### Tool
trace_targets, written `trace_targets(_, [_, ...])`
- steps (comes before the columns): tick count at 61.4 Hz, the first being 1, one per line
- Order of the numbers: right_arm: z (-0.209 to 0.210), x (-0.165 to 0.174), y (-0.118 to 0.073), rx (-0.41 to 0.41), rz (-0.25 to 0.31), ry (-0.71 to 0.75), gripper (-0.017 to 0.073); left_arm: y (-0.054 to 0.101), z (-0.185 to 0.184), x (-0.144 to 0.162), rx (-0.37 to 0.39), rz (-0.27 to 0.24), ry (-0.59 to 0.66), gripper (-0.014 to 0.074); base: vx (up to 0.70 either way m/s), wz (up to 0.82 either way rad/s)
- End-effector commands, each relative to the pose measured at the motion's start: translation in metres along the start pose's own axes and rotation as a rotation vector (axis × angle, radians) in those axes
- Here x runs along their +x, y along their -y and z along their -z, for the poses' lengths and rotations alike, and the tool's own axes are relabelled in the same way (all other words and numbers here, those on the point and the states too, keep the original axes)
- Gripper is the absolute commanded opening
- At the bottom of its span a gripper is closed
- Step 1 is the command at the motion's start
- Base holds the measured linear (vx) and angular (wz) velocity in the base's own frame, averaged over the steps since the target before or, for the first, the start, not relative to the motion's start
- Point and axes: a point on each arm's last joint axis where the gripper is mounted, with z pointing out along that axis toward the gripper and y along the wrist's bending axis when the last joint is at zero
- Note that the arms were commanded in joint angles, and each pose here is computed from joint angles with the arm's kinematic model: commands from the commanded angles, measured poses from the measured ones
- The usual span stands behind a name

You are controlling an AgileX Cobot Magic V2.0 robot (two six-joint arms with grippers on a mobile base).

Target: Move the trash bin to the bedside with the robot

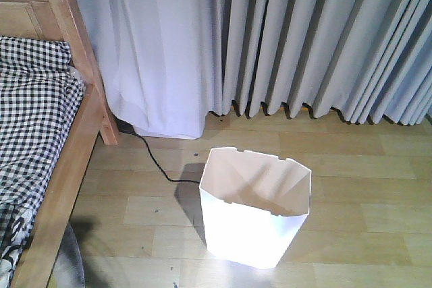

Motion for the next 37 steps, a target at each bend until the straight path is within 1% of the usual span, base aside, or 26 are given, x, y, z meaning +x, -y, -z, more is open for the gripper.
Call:
trace_targets(1, [0.007, 0.002, -0.001, -0.016, -0.028, 0.027, 0.0353, 0.000, -0.001, -0.001, 0.004, 0.010, 0.062, -0.0006, 0.00, 0.00])
trace_targets(5, [0.011, 0.004, -0.007, -0.090, -0.027, 0.045, 0.0307, 0.000, -0.001, -0.001, 0.004, 0.010, 0.062, -0.0006, 0.00, 0.00])
trace_targets(9, [0.013, 0.003, -0.015, -0.177, -0.021, 0.060, 0.0236, 0.000, -0.001, -0.001, 0.004, 0.010, 0.062, -0.0006, 0.00, 0.00])
trace_targets(13, [0.014, 0.003, -0.020, -0.231, -0.011, 0.066, 0.0161, 0.000, -0.001, -0.001, 0.004, 0.010, 0.062, -0.0006, 0.00, 0.00])
trace_targets(15, [0.014, 0.003, -0.021, -0.241, -0.009, 0.067, 0.0117, 0.000, -0.001, -0.001, 0.004, 0.010, 0.062, -0.0006, 0.00, 0.00])
trace_targets(20, [0.014, 0.003, -0.019, -0.221, -0.010, 0.065, -0.0006, 0.000, -0.001, -0.001, 0.004, 0.010, 0.062, -0.0006, 0.00, 0.00])
trace_targets(21, [0.014, 0.003, -0.018, -0.213, -0.010, 0.064, -0.0016, 0.000, -0.001, -0.001, 0.004, 0.010, 0.062, -0.0006, 0.00, 0.00])
trace_targets(25, [0.013, 0.003, -0.013, -0.158, -0.014, 0.058, -0.0012, 0.000, -0.001, -0.001, 0.004, 0.010, 0.062, -0.0006, 0.00, 0.00])
trace_targets(28, [0.012, 0.004, -0.011, -0.131, -0.024, 0.055, -0.0010, 0.000, -0.001, -0.001, 0.004, 0.010, 0.062, -0.0006, 0.00, 0.00])
trace_targets(37, [0.012, 0.004, -0.011, -0.132, -0.071, 0.052, -0.0009, 0.000, -0.001, -0.001, 0.004, 0.010, 0.062, -0.0006, 0.00, 0.00])
